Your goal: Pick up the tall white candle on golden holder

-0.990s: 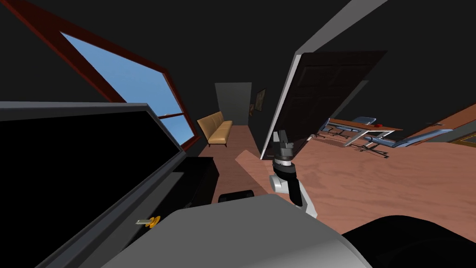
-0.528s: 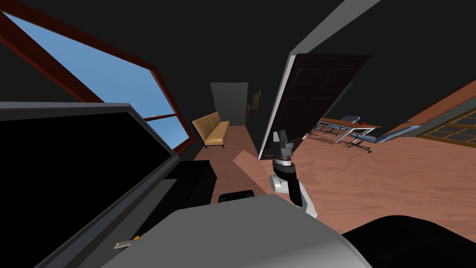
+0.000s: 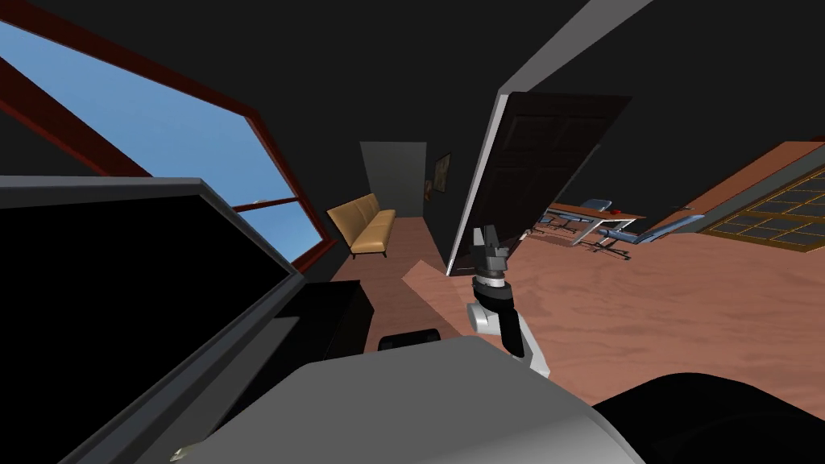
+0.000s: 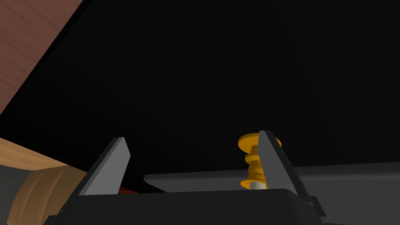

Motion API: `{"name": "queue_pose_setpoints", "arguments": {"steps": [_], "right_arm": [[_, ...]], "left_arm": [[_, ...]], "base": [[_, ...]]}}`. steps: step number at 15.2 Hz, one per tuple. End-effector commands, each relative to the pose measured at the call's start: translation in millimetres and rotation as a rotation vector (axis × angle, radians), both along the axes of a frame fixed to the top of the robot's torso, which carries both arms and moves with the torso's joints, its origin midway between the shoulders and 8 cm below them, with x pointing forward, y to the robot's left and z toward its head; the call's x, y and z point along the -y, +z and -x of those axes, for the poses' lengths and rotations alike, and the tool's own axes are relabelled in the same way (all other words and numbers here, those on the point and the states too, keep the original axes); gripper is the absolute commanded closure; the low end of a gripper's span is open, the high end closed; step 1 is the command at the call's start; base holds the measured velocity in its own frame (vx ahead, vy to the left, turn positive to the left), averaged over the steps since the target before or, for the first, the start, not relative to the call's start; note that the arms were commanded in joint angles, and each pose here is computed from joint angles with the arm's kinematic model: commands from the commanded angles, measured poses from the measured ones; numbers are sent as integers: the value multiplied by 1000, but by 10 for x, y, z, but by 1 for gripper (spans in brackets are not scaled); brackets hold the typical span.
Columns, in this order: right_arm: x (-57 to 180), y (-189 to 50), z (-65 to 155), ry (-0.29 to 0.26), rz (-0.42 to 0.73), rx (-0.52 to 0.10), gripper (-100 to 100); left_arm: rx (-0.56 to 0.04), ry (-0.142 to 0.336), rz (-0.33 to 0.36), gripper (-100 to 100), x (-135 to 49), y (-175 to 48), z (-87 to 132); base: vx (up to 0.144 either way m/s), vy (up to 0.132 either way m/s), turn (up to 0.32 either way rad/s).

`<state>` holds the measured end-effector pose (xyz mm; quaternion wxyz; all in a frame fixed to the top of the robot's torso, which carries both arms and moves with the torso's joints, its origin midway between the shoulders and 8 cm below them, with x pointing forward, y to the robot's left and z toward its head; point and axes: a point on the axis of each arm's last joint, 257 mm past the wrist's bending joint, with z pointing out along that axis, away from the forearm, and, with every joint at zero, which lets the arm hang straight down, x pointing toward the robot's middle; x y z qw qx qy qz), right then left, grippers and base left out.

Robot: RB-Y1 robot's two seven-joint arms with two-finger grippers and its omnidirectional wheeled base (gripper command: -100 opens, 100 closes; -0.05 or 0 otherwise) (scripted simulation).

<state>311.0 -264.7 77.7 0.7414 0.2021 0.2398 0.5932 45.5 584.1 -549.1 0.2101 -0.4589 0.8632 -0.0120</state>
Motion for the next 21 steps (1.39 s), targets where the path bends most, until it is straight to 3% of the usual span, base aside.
{"name": "queue_pose_setpoints", "arguments": {"steps": [1,4,5,8,10,15,16,20,21], "right_arm": [[0,0,0,0,0,0,0],[0,0,0,0,0,0,0],[0,0,0,0,0,0,0],[0,0,0,0,0,0,0],[0,0,0,0,0,0,0],[0,0,0,0,0,0,0],[0,0,0,0,0,0,0],[0,0,0,0,0,0,0],[0,0,0,0,0,0,0]], "left_arm": [[-23,4,-27,-100,-162,40,91],[-90,23,-113,-100,-630,205,383],[-90,23,-113,-100,-630,205,383],[-130,35,-171,-100,-935,352,551],[-117,45,-154,-100,-798,215,496],[-117,58,-152,-100,-738,139,488],[-118,59,-153,100,-733,130,491],[-118,58,-151,100,-724,125,495],[-117,45,-154,100,-798,215,496]], "base": [[40,-3,-55],[48,-1,-105],[53,13,-53],[36,22,-48],[1,29,-49],[-39,54,-83],[-9,13,-3],[-3,2,2],[33,-34,125]]}}
